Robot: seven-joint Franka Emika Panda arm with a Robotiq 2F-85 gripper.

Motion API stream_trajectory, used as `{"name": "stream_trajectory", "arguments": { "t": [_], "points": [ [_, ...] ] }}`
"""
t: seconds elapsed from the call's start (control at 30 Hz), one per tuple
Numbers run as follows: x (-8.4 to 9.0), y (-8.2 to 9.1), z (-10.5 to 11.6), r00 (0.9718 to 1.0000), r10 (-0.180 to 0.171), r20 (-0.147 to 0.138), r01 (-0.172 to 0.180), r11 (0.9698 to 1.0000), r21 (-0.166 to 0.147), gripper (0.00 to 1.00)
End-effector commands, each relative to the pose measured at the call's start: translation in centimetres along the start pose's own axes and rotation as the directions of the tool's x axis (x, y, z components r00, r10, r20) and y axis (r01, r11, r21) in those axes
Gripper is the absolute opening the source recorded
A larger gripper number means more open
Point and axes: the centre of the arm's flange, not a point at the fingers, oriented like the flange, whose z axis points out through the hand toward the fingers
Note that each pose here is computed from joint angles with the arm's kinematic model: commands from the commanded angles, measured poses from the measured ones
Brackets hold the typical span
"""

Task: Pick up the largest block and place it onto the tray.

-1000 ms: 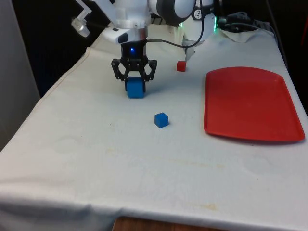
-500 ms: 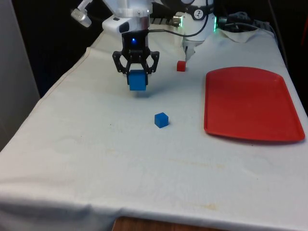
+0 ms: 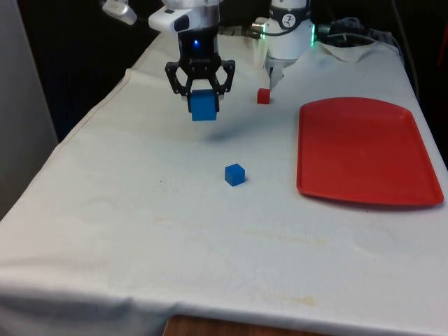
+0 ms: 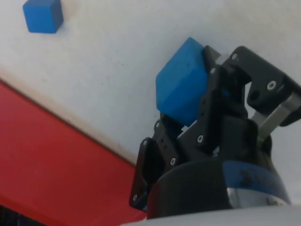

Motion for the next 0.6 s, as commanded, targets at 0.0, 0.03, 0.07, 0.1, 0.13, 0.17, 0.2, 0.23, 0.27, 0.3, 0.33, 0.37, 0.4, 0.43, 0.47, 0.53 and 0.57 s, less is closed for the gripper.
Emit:
{"name": "stream_trajectory", "arguments": {
  "t": [0.0,0.03,0.07,0.1,0.13,0.17,0.2,0.23,0.27,0.3,0.33,0.37,0.4,0.43,0.47,0.53,0.57],
  "points": [
    [0.1,0.0,-0.6,0.9999,0.001,0.011,-0.001,1.0,-0.006,0.0],
    [0.1,0.0,-0.8,0.9999,0.001,0.012,-0.001,1.0,-0.004,0.0],
    [0.2,-0.1,-1.0,0.9999,-0.001,0.011,0.001,1.0,-0.003,0.0],
    [0.3,-0.2,-1.4,0.9999,-0.003,0.011,0.003,1.0,0.0,0.0],
    [0.3,-0.2,-0.9,1.0,-0.004,-0.003,0.004,1.0,0.005,0.0],
    [0.4,-0.3,-1.6,0.9999,-0.004,0.011,0.004,1.0,0.002,0.0],
    [0.4,-0.4,-1.8,0.9999,-0.004,0.011,0.004,1.0,0.003,0.0],
    [0.5,-0.4,-1.9,0.9999,-0.005,0.011,0.005,1.0,0.005,0.0],
    [0.6,-0.5,-2.2,0.9999,-0.007,0.01,0.007,1.0,0.007,0.0],
    [0.7,-0.6,-2.4,0.9999,-0.007,0.011,0.007,0.9999,0.008,0.0],
    [0.7,-0.7,-2.6,0.9999,-0.008,0.012,0.008,0.9999,0.01,0.0],
    [0.8,-0.9,-2.8,0.9999,-0.009,0.012,0.009,0.9999,0.012,0.0],
    [0.9,-1.0,-3.0,0.9999,-0.01,0.012,0.01,0.9999,0.013,0.0],
    [1.0,-1.3,-3.4,0.9999,-0.01,0.013,0.01,0.9998,0.016,0.0],
    [1.1,-1.5,-3.6,0.9998,-0.011,0.014,0.01,0.9998,0.017,0.0],
    [1.2,-1.7,-3.8,0.9998,-0.012,0.015,0.012,0.9998,0.019,0.0],
    [1.3,-1.8,-4.0,0.9998,-0.012,0.016,0.012,0.9997,0.02,0.0]
  ]
}}
